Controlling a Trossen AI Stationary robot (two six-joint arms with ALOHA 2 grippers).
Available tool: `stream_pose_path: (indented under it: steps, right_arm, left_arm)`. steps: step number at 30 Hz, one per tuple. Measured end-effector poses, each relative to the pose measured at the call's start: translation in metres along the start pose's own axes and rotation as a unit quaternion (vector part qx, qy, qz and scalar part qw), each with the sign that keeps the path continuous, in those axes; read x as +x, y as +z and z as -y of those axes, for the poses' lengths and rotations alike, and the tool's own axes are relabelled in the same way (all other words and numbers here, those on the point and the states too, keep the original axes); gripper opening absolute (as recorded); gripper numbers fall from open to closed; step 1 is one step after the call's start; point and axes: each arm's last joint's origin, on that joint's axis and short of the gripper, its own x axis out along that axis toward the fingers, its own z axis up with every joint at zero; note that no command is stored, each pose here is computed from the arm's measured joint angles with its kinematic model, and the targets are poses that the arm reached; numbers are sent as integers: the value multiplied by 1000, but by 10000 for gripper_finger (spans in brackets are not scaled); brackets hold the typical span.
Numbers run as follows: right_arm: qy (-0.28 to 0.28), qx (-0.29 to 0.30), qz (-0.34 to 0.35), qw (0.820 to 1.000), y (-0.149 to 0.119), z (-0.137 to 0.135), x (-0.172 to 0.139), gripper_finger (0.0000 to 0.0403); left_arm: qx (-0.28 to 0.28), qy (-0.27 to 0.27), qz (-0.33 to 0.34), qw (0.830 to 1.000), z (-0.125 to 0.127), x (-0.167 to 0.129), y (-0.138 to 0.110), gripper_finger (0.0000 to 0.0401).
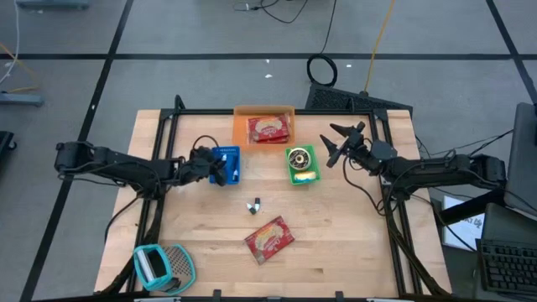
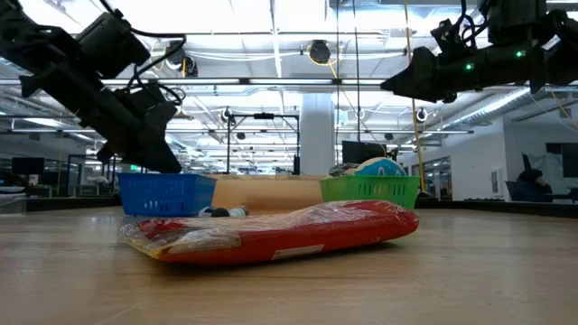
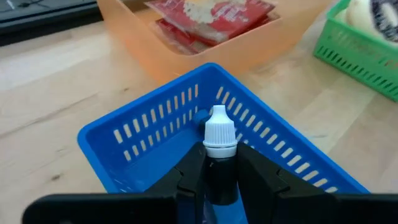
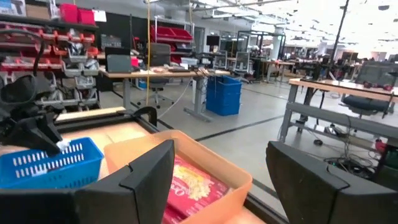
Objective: Pick & Place Food Item
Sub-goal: Put the black food coloring bottle into the blue bin, then put the green food coloring bottle into the blue bin
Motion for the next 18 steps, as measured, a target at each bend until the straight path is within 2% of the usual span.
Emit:
stream_pose_path:
  steps: [8, 15, 18]
  right_arm:
    - [2, -15, -33, 999, -7, 0, 0, 242]
    - [4, -18, -41, 999, -8, 0, 0, 242]
    - [4, -21, -49, 999, -10, 0, 0, 242]
  left_arm:
    - [-32, 10, -16, 999, -5, 7, 4, 82]
    - [-36, 28, -20, 999, -11, 9, 6, 137]
    - [-21, 16, -31, 999, -11, 9, 5, 162]
